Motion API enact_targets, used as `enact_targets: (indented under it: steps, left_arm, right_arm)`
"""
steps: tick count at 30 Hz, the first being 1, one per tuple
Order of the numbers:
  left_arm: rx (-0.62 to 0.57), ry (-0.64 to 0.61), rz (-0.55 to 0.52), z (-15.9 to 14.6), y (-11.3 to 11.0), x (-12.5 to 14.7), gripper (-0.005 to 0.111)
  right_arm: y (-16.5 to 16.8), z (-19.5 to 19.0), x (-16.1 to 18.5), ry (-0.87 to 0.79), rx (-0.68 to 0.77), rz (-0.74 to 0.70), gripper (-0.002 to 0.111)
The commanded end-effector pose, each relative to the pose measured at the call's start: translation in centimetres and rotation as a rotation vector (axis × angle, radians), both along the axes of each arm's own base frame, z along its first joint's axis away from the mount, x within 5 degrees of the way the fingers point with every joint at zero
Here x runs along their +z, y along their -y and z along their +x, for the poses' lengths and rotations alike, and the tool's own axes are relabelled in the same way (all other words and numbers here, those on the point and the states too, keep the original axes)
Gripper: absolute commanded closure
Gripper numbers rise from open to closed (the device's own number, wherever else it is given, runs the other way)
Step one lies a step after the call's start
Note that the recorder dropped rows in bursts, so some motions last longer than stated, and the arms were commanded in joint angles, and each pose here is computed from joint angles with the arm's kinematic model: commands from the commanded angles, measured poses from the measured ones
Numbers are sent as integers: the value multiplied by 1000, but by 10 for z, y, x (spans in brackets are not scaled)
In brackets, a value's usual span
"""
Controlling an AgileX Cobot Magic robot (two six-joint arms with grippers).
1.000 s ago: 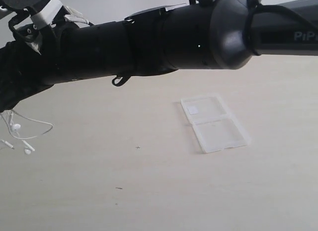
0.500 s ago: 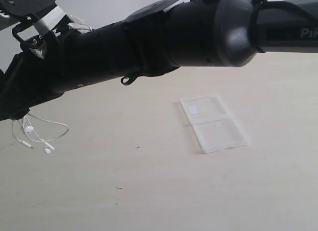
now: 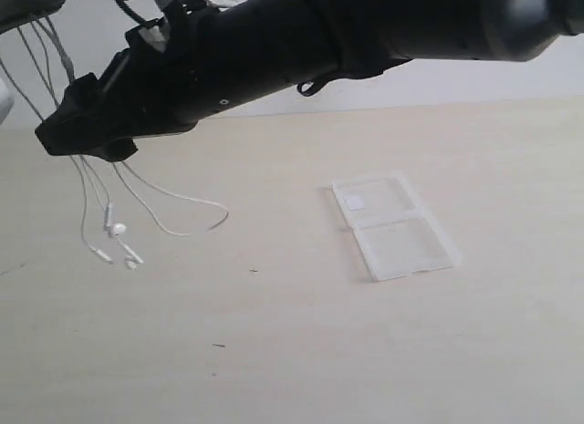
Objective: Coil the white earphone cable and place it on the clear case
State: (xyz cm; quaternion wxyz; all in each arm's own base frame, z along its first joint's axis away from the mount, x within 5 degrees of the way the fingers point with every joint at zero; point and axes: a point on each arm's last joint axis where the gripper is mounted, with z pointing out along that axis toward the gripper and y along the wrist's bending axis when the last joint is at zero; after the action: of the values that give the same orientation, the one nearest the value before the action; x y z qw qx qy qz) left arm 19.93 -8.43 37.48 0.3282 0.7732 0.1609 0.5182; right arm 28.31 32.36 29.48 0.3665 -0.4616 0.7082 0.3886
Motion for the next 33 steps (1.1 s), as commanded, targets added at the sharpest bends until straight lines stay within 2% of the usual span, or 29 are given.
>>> enact_targets:
  steps: [1, 9, 17, 25, 33]
  left_arm:
    - [-62, 22, -49, 0, 15, 4, 107]
    - [-104, 25, -77, 4, 27, 4, 107]
    - [-104, 29, -88, 3, 27, 5, 107]
    - [-107, 44, -73, 3, 27, 6, 107]
    - [-109, 51, -63, 3, 27, 6, 107]
  right_arm:
    - [18, 5, 13, -19, -15, -19, 38]
    - [25, -3, 16, -46, 60, -56, 38]
    - [24, 0, 16, -32, 31, -53, 38]
    - [16, 9, -10, -89, 28, -74, 38]
    - [8, 15, -16, -96, 21, 4, 38]
